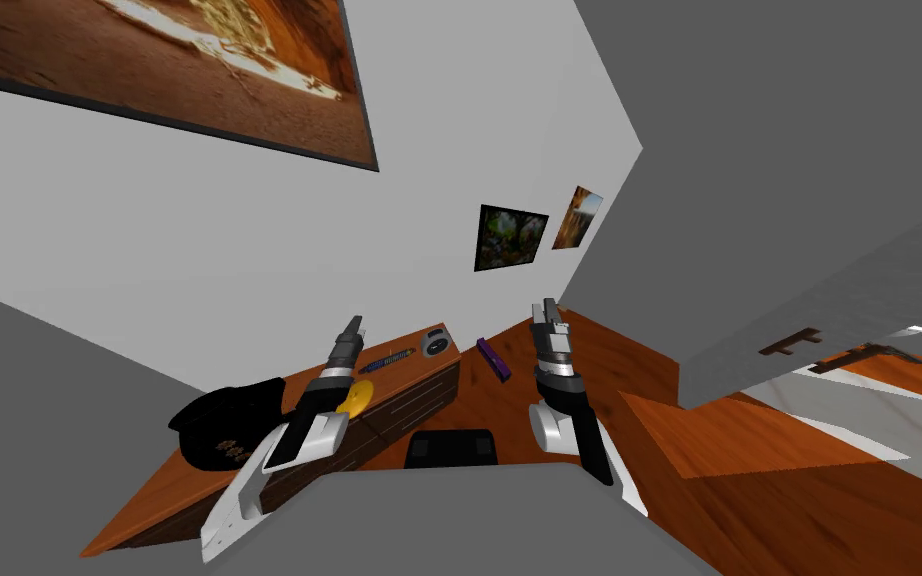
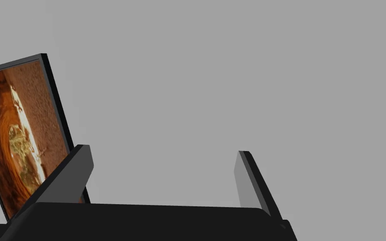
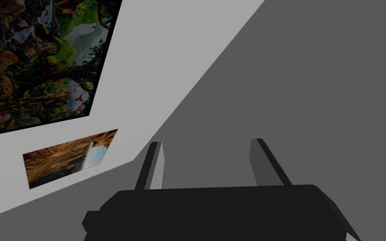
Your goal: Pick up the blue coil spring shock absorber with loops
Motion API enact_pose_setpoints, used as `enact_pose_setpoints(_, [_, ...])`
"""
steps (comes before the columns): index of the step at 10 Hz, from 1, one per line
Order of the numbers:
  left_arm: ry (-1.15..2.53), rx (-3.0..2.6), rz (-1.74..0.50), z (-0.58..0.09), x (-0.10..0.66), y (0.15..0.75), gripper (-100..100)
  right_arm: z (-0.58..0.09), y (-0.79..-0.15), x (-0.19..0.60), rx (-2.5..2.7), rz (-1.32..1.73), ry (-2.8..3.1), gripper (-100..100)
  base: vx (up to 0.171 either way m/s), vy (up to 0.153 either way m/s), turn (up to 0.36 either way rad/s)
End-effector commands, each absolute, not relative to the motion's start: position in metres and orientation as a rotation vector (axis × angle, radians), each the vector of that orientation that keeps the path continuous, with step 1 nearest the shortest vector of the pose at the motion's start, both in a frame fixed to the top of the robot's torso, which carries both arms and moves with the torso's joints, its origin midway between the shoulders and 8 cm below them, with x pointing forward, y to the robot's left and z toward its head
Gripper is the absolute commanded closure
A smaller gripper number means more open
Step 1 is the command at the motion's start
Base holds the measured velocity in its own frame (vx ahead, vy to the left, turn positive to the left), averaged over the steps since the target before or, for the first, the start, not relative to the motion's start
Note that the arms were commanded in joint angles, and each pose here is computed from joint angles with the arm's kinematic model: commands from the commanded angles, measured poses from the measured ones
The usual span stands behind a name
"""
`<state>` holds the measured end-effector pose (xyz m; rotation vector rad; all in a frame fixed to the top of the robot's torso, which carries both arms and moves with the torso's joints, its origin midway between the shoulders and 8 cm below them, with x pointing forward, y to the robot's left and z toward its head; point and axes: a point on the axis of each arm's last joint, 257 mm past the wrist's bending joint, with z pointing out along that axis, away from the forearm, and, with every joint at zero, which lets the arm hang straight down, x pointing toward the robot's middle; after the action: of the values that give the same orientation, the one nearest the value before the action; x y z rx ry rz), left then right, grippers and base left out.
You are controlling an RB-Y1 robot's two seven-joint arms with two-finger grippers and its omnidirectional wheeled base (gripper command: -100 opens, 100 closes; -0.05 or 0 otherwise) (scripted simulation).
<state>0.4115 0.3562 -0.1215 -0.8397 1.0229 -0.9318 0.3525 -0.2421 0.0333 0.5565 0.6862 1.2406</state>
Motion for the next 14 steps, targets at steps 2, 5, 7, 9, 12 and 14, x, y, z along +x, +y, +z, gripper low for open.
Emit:
enact_pose_setpoints(2, [1.078, -0.921, -0.846, -0.153, 0.418, 0.388, -100, 0.033, -0.242, 0.352, 0.557, 1.241, 0.686, 0, 0.045, -0.070, -0.149])
enact_pose_setpoints(5, [1.124, -1.023, -0.755, -0.191, 0.418, 0.424, -100, 0.033, -0.242, 0.352, 0.557, 1.241, 0.686, 0, 0.037, -0.072, -0.102])
enact_pose_setpoints(7, [1.137, -1.072, -0.713, -0.206, 0.417, 0.442, -100, 0.033, -0.242, 0.352, 0.556, 1.241, 0.686, 0, 0.023, -0.036, -0.097])
enact_pose_setpoints(9, [1.159, -1.143, -0.659, -0.233, 0.412, 0.463, -100, 0.033, -0.242, 0.352, 0.556, 1.241, 0.686, 0, 0.027, -0.042, -0.125])
enact_pose_setpoints(12, [1.173, -1.266, -0.565, -0.270, 0.399, 0.502, -100, 0.033, -0.242, 0.352, 0.556, 1.241, 0.686, 0, 0.047, -0.048, -0.165])
enact_pose_setpoints(14, [1.178, -1.339, -0.514, -0.292, 0.389, 0.522, -100, 0.033, -0.242, 0.352, 0.556, 1.240, 0.686, 0, 0.007, -0.013, -0.077])
